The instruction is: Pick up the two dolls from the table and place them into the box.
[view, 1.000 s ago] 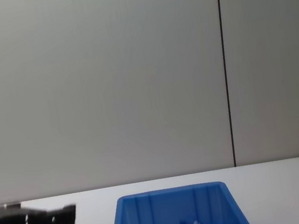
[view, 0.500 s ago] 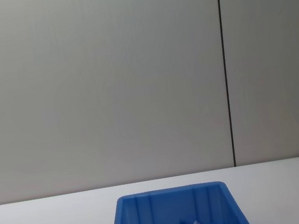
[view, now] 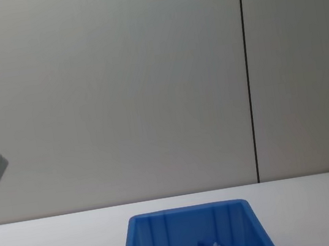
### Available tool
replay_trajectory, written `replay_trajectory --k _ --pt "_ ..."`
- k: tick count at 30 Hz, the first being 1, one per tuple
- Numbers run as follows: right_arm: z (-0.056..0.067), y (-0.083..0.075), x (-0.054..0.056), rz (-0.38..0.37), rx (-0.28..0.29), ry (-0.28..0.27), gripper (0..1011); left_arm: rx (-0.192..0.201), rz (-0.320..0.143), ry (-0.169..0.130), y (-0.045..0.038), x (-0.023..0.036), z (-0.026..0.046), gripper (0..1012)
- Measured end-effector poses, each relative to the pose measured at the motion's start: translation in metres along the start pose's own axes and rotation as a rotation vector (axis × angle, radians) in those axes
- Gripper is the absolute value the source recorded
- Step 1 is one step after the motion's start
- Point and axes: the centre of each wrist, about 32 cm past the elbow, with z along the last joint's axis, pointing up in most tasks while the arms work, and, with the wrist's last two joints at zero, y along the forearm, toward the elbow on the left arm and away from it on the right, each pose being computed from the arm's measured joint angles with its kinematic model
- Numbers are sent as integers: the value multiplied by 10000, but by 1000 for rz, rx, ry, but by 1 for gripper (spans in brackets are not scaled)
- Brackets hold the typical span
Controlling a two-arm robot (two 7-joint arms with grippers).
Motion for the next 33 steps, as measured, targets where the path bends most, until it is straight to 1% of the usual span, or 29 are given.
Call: replay_trajectory --k 5,8,12,13,14,15,16,18,19,21,23,25,28,31,33 --pt "-1 0 0 -1 0 0 1001 27 9 7 -42 16 0 1001" --pt "-1 0 0 -1 -1 0 1001 35 13 9 -55 21 0 1000" --pt "-1 0 0 -1 -1 0 1001 47 19 12 -72 29 -1 942" --pt "-1 0 0 -1 -1 0 1001 50 20 12 -77 31 -1 903" --pt "-1 0 0 -1 -1 0 1001 52 21 13 -80 32 -1 885" --pt "-1 0 0 -1 -1 0 1001 55 22 14 -85 34 -2 833" --pt "-1 0 0 -1 -1 0 1001 56 23 14 -86 34 -2 833" --pt "-1 0 0 -1 -1 0 1001 59 24 14 -90 35 -3 782" --pt "-1 0 0 -1 -1 0 1001 61 25 15 -94 36 -2 729" --pt "-1 0 0 -1 -1 0 1001 64 26 15 -98 38 -3 687" --pt "-1 0 0 -1 -1 0 1001 66 27 16 -100 38 -3 606" --pt "-1 0 0 -1 -1 0 1001 67 28 16 -102 39 -4 565" --pt "-1 0 0 -1 -1 0 1001 69 29 16 -106 41 -2 443" --pt "-1 0 0 -1 -1 0 1001 68 30 15 -106 41 -2 395" --pt "-1 0 0 -1 -1 0 1001 62 31 12 -103 40 -1 391"
